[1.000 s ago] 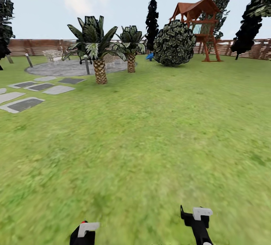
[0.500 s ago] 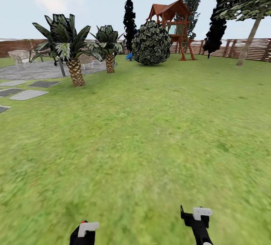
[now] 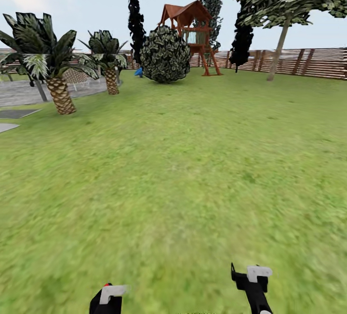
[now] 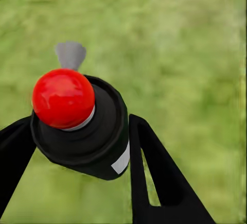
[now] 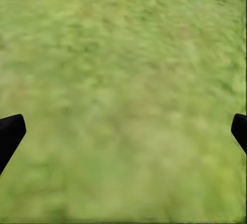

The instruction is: In the garden, pick up the pesticide atomizer on the floor and spray pesticide onto both trees until each tree trunk is fully covered.

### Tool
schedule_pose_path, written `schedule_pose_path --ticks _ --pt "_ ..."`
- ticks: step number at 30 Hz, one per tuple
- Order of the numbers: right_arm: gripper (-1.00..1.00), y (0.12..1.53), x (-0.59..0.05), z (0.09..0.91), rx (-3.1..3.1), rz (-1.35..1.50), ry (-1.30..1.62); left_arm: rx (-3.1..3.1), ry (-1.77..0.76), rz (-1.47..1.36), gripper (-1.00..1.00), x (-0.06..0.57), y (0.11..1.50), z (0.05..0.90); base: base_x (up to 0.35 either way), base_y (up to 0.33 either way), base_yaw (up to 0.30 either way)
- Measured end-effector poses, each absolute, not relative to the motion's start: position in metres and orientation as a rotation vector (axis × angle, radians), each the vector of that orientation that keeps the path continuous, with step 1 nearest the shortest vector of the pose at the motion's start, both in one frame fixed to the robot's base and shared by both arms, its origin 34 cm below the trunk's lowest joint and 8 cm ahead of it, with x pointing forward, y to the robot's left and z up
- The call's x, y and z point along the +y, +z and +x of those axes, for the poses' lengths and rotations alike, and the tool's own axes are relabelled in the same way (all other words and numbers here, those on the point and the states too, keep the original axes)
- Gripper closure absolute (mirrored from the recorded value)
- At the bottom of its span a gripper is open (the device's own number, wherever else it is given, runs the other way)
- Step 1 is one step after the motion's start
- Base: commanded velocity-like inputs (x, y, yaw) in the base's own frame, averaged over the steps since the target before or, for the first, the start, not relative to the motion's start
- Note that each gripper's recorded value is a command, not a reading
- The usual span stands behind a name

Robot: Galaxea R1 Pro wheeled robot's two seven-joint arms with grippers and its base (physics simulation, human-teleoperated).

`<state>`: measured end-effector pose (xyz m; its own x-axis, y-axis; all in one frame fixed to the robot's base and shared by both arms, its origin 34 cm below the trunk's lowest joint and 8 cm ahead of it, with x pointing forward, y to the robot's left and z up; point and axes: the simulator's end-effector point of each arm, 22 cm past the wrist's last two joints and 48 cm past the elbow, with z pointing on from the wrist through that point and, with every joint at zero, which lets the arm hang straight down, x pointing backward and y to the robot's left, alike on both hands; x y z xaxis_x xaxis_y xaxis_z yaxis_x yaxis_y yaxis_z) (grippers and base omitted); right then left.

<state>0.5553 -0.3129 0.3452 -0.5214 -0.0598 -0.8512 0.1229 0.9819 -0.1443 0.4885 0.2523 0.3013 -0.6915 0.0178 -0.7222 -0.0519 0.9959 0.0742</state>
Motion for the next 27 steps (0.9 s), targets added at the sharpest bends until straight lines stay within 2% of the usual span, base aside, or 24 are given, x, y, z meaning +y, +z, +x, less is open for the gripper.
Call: schedule_pose_path --ticks 27 --pt "-1.0 0.3405 -0.3126 0.5527 2.118 0.043 -0.227 2.337 0.115 -0.025 1.0 0.2529 0.2991 0.4879 0.0 -0.272 -0.298"
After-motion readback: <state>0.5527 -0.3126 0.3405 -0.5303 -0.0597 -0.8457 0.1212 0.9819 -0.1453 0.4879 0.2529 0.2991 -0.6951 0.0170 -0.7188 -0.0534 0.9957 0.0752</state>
